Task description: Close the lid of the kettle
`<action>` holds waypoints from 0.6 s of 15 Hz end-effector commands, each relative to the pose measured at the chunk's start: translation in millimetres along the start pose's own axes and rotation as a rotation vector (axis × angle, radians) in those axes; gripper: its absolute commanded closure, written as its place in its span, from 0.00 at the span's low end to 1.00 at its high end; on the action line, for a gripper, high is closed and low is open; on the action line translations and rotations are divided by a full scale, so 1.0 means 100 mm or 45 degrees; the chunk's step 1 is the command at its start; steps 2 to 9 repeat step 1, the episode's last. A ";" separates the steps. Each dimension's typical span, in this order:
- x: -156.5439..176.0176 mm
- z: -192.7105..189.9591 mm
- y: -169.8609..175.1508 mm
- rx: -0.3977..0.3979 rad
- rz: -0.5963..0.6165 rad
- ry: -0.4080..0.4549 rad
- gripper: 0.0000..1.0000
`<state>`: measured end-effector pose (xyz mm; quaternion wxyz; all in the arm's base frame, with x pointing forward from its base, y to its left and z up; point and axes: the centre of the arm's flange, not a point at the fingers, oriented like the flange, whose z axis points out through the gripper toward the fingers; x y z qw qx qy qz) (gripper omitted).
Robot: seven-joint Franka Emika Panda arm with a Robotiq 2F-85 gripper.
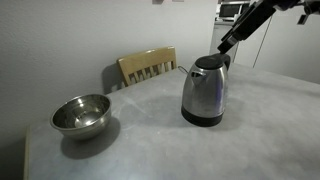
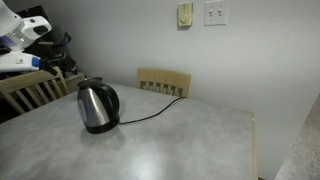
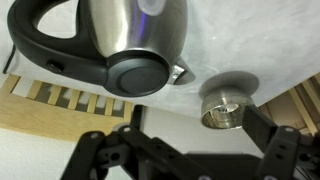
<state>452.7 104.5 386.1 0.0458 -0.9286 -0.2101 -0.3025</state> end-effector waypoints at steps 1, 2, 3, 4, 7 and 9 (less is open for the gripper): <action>0.00 0.00 0.00 0.000 0.000 0.000 0.00; 0.00 0.00 0.00 0.000 0.000 0.000 0.00; 0.00 0.00 0.00 0.000 0.000 0.000 0.00; 0.00 0.00 0.00 0.000 0.000 0.000 0.00; 0.00 0.00 0.00 0.000 0.000 0.000 0.00; 0.00 0.00 0.00 0.000 0.000 0.000 0.00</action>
